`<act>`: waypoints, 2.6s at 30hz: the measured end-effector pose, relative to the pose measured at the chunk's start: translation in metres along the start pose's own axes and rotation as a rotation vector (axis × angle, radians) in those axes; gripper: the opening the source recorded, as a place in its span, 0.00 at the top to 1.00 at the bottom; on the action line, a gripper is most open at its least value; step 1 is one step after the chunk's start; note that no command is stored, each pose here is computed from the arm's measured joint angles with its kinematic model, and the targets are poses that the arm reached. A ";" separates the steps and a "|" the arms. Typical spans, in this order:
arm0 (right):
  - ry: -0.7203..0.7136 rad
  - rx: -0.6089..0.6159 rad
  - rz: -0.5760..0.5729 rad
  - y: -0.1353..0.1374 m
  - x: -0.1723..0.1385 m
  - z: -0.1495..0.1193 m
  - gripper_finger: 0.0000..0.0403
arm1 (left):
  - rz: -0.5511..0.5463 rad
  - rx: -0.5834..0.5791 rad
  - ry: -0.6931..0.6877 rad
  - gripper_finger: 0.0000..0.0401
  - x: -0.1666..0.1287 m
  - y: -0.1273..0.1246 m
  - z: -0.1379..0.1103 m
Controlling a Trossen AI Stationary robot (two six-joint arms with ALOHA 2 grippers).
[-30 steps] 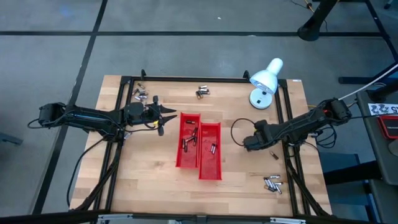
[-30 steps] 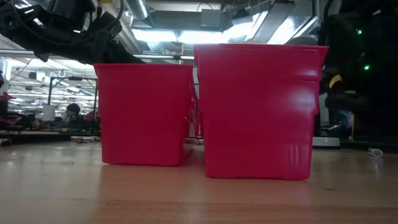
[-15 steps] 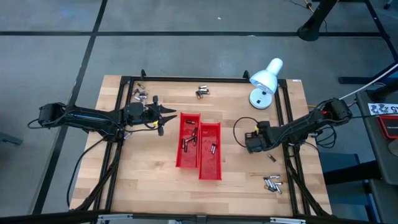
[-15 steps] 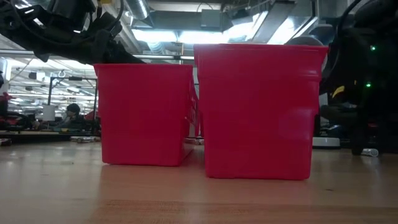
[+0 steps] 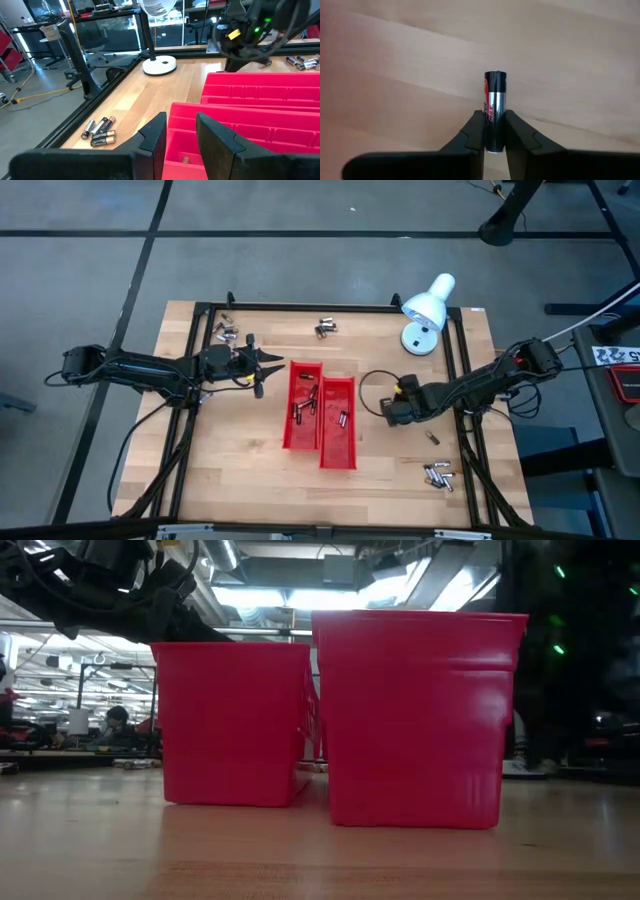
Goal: Sort batteries
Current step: Put the silver battery into the right red bin, then put the black battery into the left red bin
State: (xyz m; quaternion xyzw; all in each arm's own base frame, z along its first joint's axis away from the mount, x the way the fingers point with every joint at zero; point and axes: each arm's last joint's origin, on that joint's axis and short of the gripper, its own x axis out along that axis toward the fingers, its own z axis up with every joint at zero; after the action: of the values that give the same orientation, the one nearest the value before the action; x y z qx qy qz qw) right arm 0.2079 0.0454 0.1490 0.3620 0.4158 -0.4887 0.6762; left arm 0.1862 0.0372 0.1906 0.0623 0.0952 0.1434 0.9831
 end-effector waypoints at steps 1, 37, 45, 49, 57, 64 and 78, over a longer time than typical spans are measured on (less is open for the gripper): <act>-0.021 -0.006 0.031 0.006 -0.005 0.003 0.90 | 0.000 0.000 0.000 0.76 0.000 0.000 0.000; -0.274 -0.566 0.524 0.110 -0.043 0.019 0.78 | 0.001 0.007 -0.005 0.76 0.000 0.000 0.001; -0.254 -0.665 0.619 0.121 -0.068 0.021 0.78 | 0.001 0.006 -0.004 0.76 0.000 0.000 0.001; -0.128 -0.689 0.663 0.124 -0.089 0.008 0.78 | 0.001 0.006 -0.004 0.76 0.000 0.000 0.001; -0.066 -0.605 0.685 0.113 -0.148 -0.049 0.78 | -0.003 0.000 -0.006 0.76 0.000 0.000 0.001; 0.073 -0.574 0.585 0.097 -0.141 -0.105 0.78 | -0.082 -0.042 -0.018 0.76 0.000 -0.003 0.001; 0.295 -0.510 0.336 0.101 -0.093 -0.140 0.57 | -0.147 -0.020 -0.182 0.76 -0.004 -0.017 0.018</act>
State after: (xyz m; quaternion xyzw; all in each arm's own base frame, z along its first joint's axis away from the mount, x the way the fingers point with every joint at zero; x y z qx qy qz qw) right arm 0.2593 0.2305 0.1875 0.3116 0.5527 -0.1930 0.7485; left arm 0.1905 0.0184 0.2063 0.0582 0.0083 0.0658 0.9961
